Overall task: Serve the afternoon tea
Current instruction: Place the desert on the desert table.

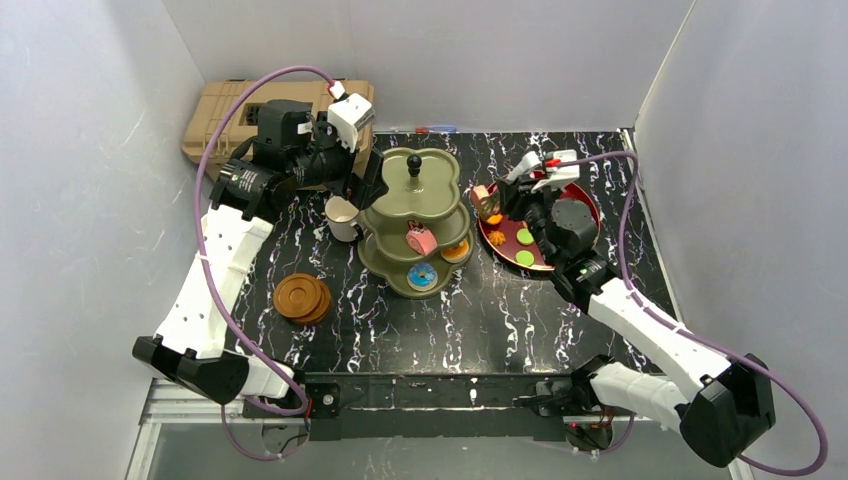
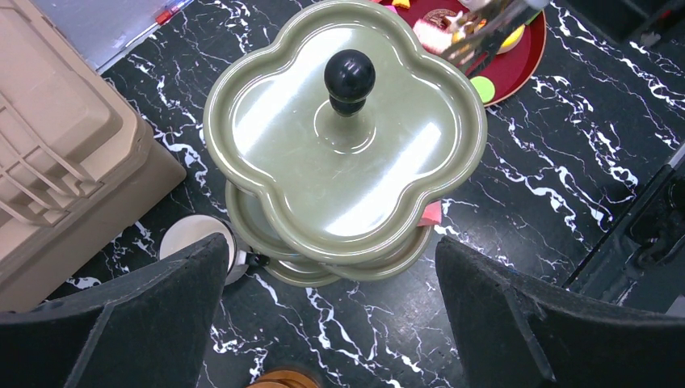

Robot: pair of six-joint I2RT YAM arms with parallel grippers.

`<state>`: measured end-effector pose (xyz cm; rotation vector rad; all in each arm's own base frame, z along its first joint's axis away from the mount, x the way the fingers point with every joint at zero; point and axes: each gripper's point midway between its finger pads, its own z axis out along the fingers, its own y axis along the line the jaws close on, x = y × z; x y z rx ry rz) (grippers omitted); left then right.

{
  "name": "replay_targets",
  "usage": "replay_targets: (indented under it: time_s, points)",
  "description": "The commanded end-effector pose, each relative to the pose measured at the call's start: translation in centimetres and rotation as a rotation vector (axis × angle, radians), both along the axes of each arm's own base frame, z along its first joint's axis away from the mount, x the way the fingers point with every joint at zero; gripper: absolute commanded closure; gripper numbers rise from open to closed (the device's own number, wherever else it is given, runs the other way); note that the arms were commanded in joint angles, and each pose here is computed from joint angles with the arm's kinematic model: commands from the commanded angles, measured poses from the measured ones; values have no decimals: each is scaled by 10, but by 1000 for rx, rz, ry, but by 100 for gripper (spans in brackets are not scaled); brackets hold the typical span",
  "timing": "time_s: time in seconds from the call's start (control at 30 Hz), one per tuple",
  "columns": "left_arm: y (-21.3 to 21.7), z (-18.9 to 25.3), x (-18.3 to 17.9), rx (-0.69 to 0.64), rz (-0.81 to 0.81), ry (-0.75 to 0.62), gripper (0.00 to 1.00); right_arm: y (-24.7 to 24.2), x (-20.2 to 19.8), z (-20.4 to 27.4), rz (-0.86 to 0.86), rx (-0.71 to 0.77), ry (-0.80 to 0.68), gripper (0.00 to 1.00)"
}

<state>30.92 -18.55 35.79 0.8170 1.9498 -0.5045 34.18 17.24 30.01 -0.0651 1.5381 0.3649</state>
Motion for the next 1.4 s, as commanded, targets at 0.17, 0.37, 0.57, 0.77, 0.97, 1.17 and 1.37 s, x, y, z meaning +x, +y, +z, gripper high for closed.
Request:
replay_targets:
  time_s: [0.17,0.37,0.57,0.77,0.97,1.17,1.37]
  points:
    - [4,21,-13,-21,1,-35,2,48,-20,32,218,110,-34,91]
    - [6,21,-14,-18,1,-39,2,55,-21,41,242,134,-53,91]
    - [6,19,-14,-16,0,-37,1,59,-23,53,259,143,-67,90]
    - [5,20,-13,-20,1,-39,1,70,-21,50,272,154,-59,89]
    - [7,21,-14,-15,5,-48,0,80,-15,41,278,129,-45,85]
    - [6,21,-14,-18,2,-44,1,79,-17,39,277,130,-42,65]
    - [5,21,-12,-23,3,-41,1,71,-21,50,255,147,-65,51]
